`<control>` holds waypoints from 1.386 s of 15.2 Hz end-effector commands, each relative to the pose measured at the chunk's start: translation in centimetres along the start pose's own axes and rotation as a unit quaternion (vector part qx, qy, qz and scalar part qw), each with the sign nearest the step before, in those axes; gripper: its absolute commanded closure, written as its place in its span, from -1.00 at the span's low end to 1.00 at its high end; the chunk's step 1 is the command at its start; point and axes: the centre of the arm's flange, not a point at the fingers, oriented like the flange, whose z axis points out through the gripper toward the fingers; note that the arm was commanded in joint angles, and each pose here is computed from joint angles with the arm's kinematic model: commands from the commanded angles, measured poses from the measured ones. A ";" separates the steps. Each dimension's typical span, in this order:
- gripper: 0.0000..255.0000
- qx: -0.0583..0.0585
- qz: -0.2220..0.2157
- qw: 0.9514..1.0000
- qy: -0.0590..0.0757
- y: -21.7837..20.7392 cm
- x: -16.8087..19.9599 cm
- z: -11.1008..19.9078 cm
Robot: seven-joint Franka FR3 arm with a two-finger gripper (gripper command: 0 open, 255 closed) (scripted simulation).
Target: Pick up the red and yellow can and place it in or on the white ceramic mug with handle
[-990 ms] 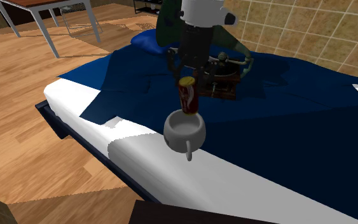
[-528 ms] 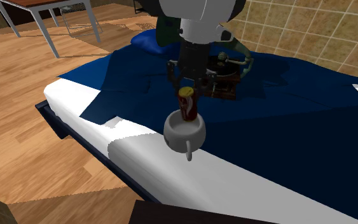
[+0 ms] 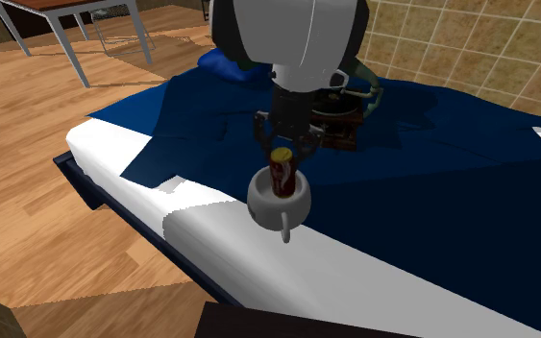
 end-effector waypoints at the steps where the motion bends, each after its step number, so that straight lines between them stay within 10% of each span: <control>1: 1.00 0.000 0.000 1.000 0.000 0.0 0.2 0.8; 9: 1.00 0.000 0.000 1.000 0.000 0.0 0.2 0.8; 10: -1.00 0.000 0.000 1.000 0.000 0.0 0.2 0.8; 21: -1.00 0.000 0.000 1.000 0.000 0.0 0.2 -4.2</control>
